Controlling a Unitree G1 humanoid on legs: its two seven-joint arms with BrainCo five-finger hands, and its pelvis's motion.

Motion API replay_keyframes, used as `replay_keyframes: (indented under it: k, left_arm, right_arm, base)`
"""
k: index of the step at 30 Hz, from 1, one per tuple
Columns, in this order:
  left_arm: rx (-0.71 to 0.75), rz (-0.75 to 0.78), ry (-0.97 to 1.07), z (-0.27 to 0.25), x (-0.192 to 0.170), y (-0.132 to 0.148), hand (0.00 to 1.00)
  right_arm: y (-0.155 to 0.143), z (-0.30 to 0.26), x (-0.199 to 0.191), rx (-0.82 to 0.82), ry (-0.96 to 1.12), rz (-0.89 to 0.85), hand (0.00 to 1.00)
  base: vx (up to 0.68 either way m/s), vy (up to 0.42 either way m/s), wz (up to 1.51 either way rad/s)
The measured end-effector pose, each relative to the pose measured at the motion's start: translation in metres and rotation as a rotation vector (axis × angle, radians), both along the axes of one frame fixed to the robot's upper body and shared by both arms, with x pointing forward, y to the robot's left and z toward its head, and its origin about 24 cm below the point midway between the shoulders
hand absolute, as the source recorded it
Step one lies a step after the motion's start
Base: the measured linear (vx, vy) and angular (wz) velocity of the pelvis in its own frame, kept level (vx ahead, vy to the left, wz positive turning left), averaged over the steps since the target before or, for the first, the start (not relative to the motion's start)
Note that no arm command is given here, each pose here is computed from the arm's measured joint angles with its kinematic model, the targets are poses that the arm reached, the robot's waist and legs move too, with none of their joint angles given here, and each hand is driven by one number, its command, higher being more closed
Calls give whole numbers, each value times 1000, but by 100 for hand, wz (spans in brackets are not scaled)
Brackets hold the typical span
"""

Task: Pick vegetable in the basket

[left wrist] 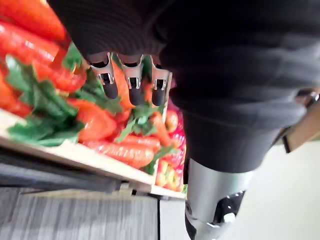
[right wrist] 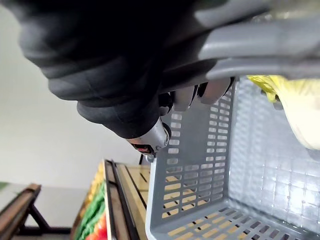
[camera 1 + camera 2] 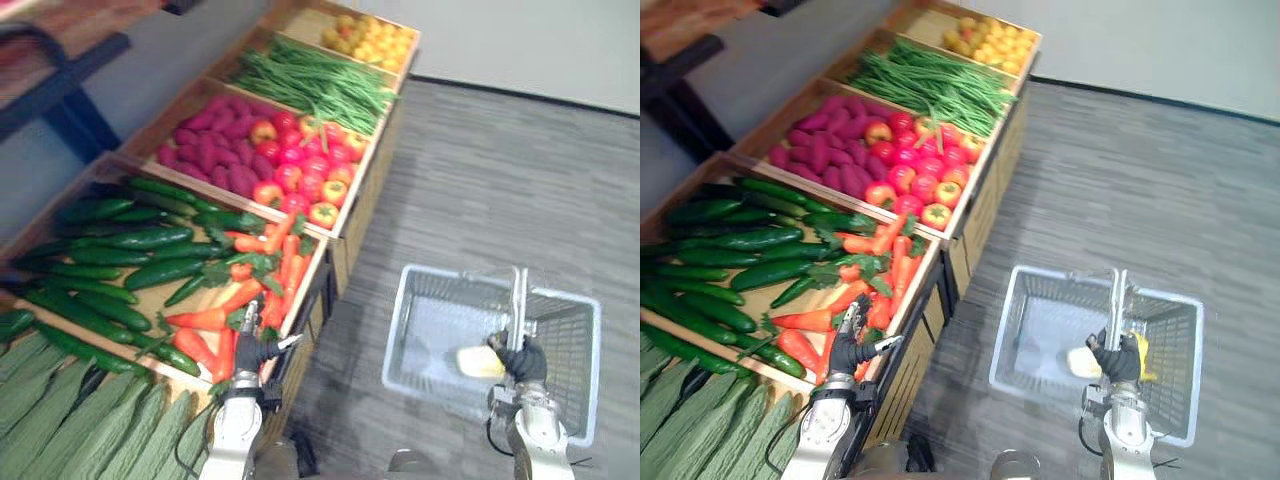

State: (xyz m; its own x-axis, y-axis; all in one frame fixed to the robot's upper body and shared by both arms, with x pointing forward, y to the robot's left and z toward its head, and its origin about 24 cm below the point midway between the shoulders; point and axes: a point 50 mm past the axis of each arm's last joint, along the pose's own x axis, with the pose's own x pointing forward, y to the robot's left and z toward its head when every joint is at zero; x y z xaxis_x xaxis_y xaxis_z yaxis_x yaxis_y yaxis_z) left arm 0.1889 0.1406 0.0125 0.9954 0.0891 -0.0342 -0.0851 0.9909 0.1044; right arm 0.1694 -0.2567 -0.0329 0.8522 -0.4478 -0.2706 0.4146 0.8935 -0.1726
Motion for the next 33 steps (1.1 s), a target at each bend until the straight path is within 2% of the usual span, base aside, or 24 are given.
replay_keyframes:
  k: [7,10,20,26,33]
  left_arm:
    - [-56,-85,-126,26,19,-31,0]
    - [-88,-112,-111,24,18,-47,0]
    - [-61,-107,-178,38,19,-40,0]
    - [160,-108,-217,41,34,-20,0]
    - [474,-33,-193,38,65,19,0]
  right_arm:
    - [14,-13,-23,64,46,-27,100]
    - [4,-21,-45,82,98,-91,100]
    - [5,-27,-58,129,115,-118,100]
    - [-2,-48,-70,166,201,-184,100]
    - [-6,-54,-75,193,227,-192,100]
  base:
    - [119,-314,62]
    - [179,-480,136]
    - [110,-197,100]
    - [40,34,14]
    - [-36,104,10]
